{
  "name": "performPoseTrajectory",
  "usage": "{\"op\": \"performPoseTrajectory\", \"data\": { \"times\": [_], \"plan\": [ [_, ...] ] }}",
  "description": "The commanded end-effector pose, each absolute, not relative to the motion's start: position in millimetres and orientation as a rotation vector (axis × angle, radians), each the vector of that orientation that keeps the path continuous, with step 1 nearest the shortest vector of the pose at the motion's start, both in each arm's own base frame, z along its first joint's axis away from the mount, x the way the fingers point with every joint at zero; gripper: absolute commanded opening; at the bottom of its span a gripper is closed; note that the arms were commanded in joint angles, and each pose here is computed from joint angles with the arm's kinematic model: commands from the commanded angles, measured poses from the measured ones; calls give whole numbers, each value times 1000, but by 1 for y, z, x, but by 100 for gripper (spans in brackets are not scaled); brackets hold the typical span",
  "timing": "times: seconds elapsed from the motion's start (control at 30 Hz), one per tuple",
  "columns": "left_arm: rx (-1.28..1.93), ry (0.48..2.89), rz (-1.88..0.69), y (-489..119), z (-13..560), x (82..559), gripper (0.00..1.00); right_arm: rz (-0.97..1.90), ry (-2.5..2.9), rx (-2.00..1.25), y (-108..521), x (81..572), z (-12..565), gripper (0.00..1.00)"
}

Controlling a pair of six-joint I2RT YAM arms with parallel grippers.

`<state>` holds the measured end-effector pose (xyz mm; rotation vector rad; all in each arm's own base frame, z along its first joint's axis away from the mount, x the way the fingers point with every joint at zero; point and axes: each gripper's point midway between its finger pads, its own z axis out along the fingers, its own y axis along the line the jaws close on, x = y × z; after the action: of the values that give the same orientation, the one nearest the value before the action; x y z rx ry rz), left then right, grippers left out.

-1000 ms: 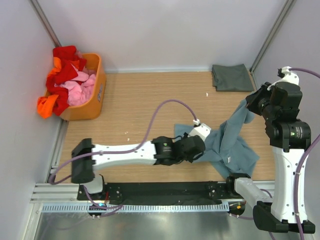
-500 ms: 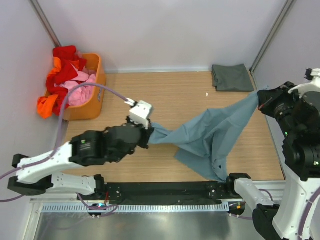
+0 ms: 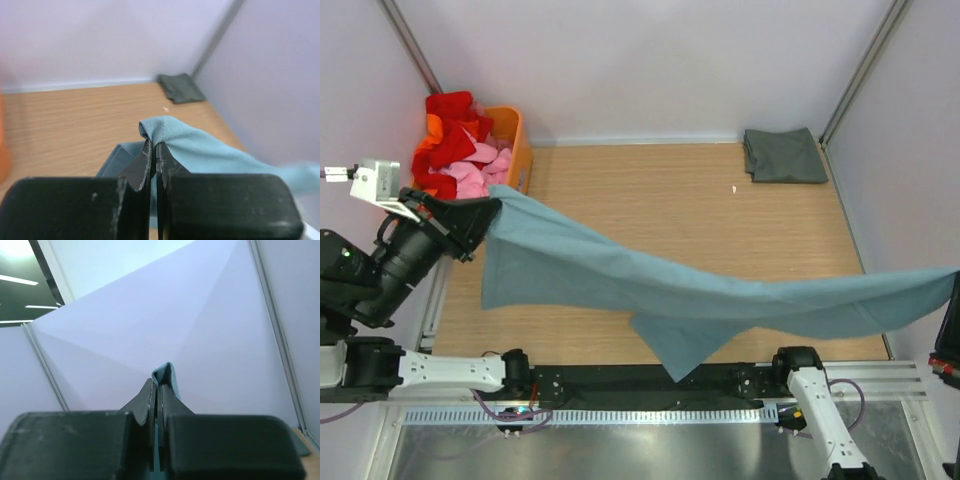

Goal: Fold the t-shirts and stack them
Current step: Flatten the tshirt out

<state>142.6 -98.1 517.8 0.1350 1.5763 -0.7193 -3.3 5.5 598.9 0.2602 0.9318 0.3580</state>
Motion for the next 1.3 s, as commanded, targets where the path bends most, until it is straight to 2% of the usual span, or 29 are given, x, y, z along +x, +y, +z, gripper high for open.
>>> {"op": "performPoseTrajectory", "data": {
  "times": [0.0, 0.13, 0.17, 0.2, 0.27, 0.3, 0.33, 0.37, 0.4, 0.43, 0.47, 0.5, 0.53, 0.57, 0.6, 0.63, 0.67, 0.7, 0.73, 0.77, 0.8, 0.87, 0.9, 1.0, 1.07, 1.1, 1.13, 1.2, 1.27],
  "plan": [
    [142, 1596, -354, -103, 506, 172, 0, 267, 1071, 303, -9, 95, 602, 1],
    [61, 1569, -154, -105, 503, 189, 0, 228, 1205, 279, -2, 193, 593, 1],
    [32, 1550, -171, -111, 507, 192, 0, 232, 1227, 269, 1, 214, 589, 1],
    [7, 1549, -136, -109, 504, 198, 0, 237, 1275, 240, 9, 259, 577, 1],
    [65, 1580, -127, -133, 486, 214, 0, 242, 1317, 213, 16, 304, 561, 1],
    [-5, 1610, -47, -115, 475, 239, 0, 267, 1363, 165, 28, 351, 539, 1],
    [66, 1690, -136, -147, 448, 262, 0, 283, 1383, 120, 36, 372, 527, 1],
    [49, 1740, -122, -145, 430, 282, 0, 305, 1406, 88, 44, 397, 511, 1],
    [-45, 1790, -60, -117, 411, 317, 0, 363, 1443, 8, 61, 419, 487, 1],
    [-98, 1851, -69, -112, 383, 339, 0, 385, 1428, -18, 69, 464, 464, 1],
    [-109, 1928, -121, -121, 351, 373, 0, 442, 1436, -33, 75, 488, 444, 1],
    [-248, 1964, -83, -81, 331, 400, 0, 504, 1384, -55, 79, 509, 459, 2],
    [-315, 1997, -109, -69, 316, 418, 0, 563, 1631, 1, 81, 582, 358, 9],
    [-398, 2146, -177, -60, 260, 448, 0, 577, 1751, 1, 84, 605, 333, 55],
    [-419, 2210, -194, -58, 242, 457, 8, 574, 1802, -1, 87, 609, 370, 73],
    [-414, 2230, -209, -59, 246, 470, 44, 473, 1836, 57, 76, 622, 359, 88],
    [-402, 2292, -183, -60, 232, 468, 54, 419, 1916, 30, 86, 639, 314, 99],
    [-371, 2294, -222, -70, 231, 470, 86, 359, 1883, 27, 84, 630, 337, 100],
    [-354, 2301, -245, -76, 225, 466, 99, 324, 1897, 32, 84, 629, 334, 100],
    [-337, 2259, -274, -81, 234, 469, 100, 293, 1845, 32, 85, 609, 373, 100],
    [-311, 2222, -297, -89, 248, 463, 100, 276, 1913, 31, 86, 616, 335, 100],
    [-285, 2224, -322, -99, 250, 454, 100, 288, 1841, 26, 91, 590, 355, 100],
    [-265, 2223, -344, -109, 253, 449, 100, 319, 1752, 20, 96, 557, 379, 100],
    [-215, 2237, -333, -124, 255, 423, 100, 366, 1757, 56, 104, 508, 385, 100],
    [-198, 2228, -331, -129, 259, 406, 100, 385, 1801, 45, 114, 488, 373, 100],
    [-201, 2233, -335, -130, 256, 399, 100, 360, 1873, 54, 116, 477, 344, 100],
    [-221, 2249, -340, -127, 247, 387, 100, 382, 1865, 48, 125, 459, 349, 100],
    [-230, 2265, -347, -126, 236, 375, 100, 419, 1931, 62, 131, 443, 309, 100],
    [-254, 2298, -345, -123, 212, 361, 100, 501, 1942, 82, 138, 425, 298, 100]
  ]
}}
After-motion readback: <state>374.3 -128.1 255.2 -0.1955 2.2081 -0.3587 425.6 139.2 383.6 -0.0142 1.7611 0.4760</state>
